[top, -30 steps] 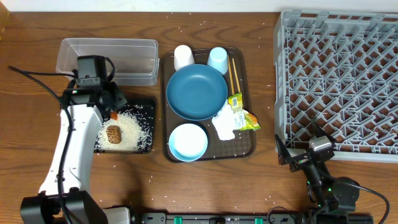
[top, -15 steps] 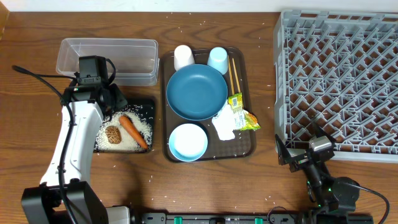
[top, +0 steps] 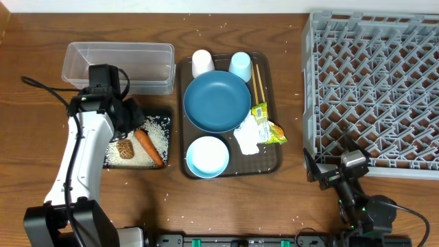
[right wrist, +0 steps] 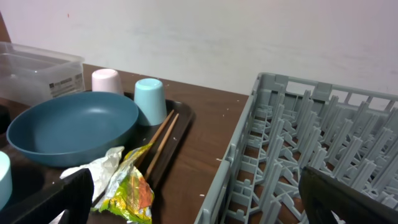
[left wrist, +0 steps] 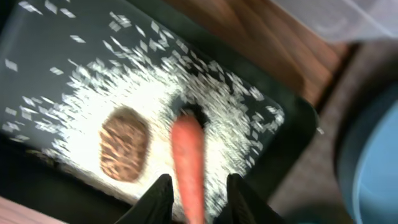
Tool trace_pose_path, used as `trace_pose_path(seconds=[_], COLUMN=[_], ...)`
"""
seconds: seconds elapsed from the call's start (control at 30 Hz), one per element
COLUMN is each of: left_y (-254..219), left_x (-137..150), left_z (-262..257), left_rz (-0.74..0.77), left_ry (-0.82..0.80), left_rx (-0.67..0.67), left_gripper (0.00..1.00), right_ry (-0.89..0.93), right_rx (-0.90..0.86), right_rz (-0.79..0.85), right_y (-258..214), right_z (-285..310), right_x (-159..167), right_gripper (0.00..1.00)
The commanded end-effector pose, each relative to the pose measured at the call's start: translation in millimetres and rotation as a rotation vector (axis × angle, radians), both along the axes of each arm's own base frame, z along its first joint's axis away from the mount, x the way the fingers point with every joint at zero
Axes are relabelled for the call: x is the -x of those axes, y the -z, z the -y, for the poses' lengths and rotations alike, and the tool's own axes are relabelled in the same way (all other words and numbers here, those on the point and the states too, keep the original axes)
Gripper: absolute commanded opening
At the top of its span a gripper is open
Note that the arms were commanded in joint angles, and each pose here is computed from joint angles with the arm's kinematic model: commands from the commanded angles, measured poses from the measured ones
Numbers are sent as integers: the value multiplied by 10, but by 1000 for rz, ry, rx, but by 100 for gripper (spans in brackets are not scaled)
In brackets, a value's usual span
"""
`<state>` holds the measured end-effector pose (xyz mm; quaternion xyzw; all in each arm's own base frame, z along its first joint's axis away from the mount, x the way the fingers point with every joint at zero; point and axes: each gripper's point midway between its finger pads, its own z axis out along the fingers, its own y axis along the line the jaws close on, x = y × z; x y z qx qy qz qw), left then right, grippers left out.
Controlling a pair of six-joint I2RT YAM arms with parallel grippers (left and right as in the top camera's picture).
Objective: Sort waste into correct bins and load items into the dishwasher rack
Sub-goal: 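Lower the carrot onto the black tray and open the left gripper, then move the left gripper back over the white tissue and yellow wrapper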
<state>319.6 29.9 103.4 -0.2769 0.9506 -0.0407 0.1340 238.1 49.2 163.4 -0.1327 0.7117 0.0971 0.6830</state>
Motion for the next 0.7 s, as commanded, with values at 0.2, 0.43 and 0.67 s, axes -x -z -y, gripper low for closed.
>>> trace_pose_path(seconds=[0.2,0.43,0.67], left_y=[-93,-104,-108], left_x=[90,253,501], left_z=[694,1128,1813], left_rz=[17,-32,-62], left_ry=[268,402,644], left_rx=[334,378,369], left_gripper=[29,29,29], right_ry=[26,26,26], right_rx=[12,12,12], right_rz=[-1,-1,-1], right_y=[15,15,15], right_z=[61,61,61], right_x=[-12,-12,-12], right_gripper=[99,99,99])
